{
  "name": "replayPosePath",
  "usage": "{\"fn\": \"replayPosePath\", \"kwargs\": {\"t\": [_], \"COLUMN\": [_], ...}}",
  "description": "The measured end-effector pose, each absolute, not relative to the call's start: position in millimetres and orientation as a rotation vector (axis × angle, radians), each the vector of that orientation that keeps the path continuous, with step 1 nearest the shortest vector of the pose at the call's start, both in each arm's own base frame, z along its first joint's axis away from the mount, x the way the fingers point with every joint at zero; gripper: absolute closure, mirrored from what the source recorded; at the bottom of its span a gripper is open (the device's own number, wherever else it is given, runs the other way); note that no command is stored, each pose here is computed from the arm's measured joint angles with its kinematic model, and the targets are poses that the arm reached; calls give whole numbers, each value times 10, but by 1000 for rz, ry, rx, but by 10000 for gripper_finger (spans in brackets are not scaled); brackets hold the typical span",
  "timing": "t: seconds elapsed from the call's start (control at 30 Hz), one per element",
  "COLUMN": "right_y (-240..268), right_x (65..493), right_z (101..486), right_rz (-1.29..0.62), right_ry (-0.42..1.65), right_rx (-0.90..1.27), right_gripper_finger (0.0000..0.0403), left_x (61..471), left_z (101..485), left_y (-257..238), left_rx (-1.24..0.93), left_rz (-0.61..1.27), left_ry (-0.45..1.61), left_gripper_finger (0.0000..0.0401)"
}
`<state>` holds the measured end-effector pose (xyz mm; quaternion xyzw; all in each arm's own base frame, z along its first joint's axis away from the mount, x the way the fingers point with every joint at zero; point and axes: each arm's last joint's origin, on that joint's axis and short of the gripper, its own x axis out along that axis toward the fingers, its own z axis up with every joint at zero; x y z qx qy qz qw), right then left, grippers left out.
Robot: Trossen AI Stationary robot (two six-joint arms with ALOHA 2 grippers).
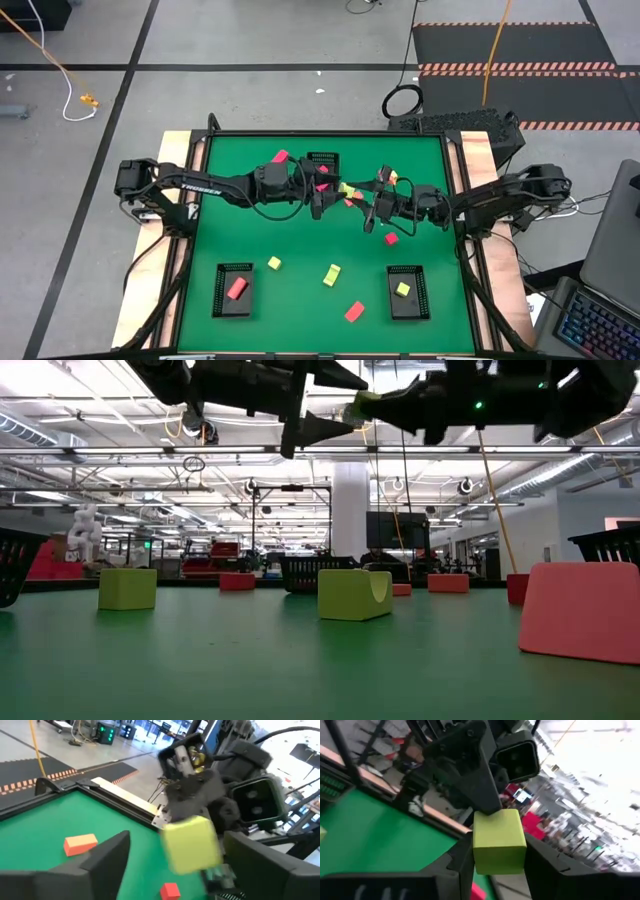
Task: Sort & place blocks by color
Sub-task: Put the green block into the bottom right black bin
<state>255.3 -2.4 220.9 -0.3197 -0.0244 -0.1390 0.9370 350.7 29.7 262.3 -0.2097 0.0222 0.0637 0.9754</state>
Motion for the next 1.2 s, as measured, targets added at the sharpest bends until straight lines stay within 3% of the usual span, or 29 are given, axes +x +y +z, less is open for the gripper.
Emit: {"fn": "replayPosePath", "kwargs": {"t": [0.13,0.27,0.57,1.0,1.2], "right_y": [93,211,477,820,923], "right_x": [2453,2289,1883,1600,1445], "right_z": [2233,2277,2230,2145,2019], "right_rz": [-275,-204,162,425,436], "right_ry": [49,126,347,573,782], "right_rx": [-602,-493,-126,202,300], "right_gripper_finger": [281,281,281,280,279], "left_x": [3480,3423,3338,3289,3261], "left_z": [2683,2764,2733,2665,2629], "left_y": [286,274,150,-450,-717], "left_rx": [-385,-333,-238,-230,-205], "left_rz": [104,102,81,-53,-45], "left_ry": [31,29,166,263,269], "left_gripper_finger": [37,30,66,108,114]}}
